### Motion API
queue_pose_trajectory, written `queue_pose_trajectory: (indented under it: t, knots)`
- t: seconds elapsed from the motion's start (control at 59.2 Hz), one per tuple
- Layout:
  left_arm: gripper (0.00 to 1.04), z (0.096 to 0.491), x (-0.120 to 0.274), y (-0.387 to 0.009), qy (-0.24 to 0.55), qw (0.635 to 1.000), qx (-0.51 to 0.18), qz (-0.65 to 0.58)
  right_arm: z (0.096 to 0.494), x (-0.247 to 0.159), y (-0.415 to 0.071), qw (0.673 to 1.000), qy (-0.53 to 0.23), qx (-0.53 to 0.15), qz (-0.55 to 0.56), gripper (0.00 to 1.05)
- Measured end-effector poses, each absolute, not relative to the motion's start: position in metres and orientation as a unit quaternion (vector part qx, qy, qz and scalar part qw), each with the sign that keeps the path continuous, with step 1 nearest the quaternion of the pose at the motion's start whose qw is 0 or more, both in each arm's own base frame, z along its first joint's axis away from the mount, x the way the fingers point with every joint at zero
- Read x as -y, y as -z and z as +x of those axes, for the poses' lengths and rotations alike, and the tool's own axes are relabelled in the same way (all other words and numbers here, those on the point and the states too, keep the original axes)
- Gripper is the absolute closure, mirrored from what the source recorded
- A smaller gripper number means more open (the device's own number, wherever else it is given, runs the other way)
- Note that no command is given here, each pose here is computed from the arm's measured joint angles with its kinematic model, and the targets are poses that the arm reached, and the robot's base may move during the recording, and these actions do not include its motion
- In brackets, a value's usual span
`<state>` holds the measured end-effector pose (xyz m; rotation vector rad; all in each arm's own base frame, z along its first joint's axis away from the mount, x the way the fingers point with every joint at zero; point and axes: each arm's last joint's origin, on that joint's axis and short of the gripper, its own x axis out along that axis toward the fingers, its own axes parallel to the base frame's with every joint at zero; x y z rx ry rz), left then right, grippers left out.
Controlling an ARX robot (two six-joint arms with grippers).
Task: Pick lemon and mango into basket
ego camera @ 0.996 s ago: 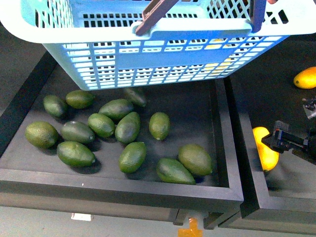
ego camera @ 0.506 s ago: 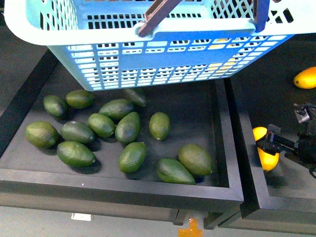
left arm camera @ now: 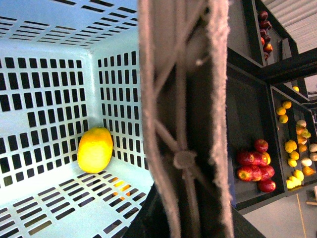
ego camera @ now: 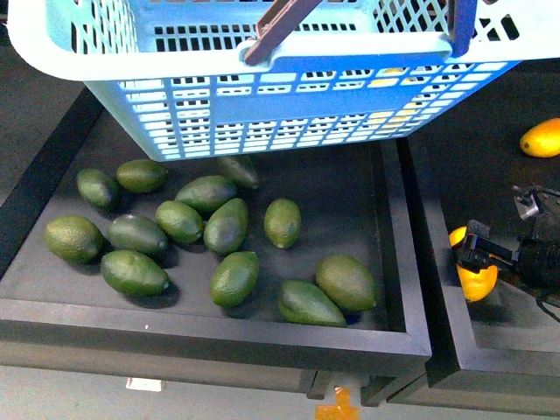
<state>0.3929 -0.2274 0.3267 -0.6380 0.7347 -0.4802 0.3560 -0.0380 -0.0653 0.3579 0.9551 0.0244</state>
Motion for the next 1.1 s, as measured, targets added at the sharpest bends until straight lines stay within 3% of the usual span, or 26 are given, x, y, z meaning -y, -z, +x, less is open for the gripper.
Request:
queue_pose_trajectory:
  t: [0.304,0.355,0.473,0.591,0.861,1.097]
  knots:
    - [1.0,0.393,0.227,-0.327,0.228,0.857,-0.349,-0.303,0.36,0.039,0.069,0.871,0.001,-0.461,0.171,0.09]
    - [1.0,0.393,0.227,-0.327,0.228,0.857,-0.349,-0.303,0.361,0.039,0.069,0.871,0.001,-0.461,0.172,0.14]
    - [1.0,0.393,0.227,-0.327,0.228,0.857,-0.349,-0.303,0.361,0.037,0.071,0.868,0.003,-0.463,0.177,0.34]
    - [1.0,0.393,0.227,-0.327,0.228,0.856,-0.35,-0.304,0.36,0.037,0.072,0.867,0.006,-0.465,0.178,0.43]
    - [1.0,0.393,0.227,-0.327,0.228,0.856,-0.35,-0.304,0.353,0.051,0.065,0.865,0.027,-0.466,0.185,0.44]
    - [1.0,0.393,0.227,-0.327,0.228,0.856,-0.35,-0.304,0.342,0.095,0.011,0.887,0.05,-0.418,0.19,0.44]
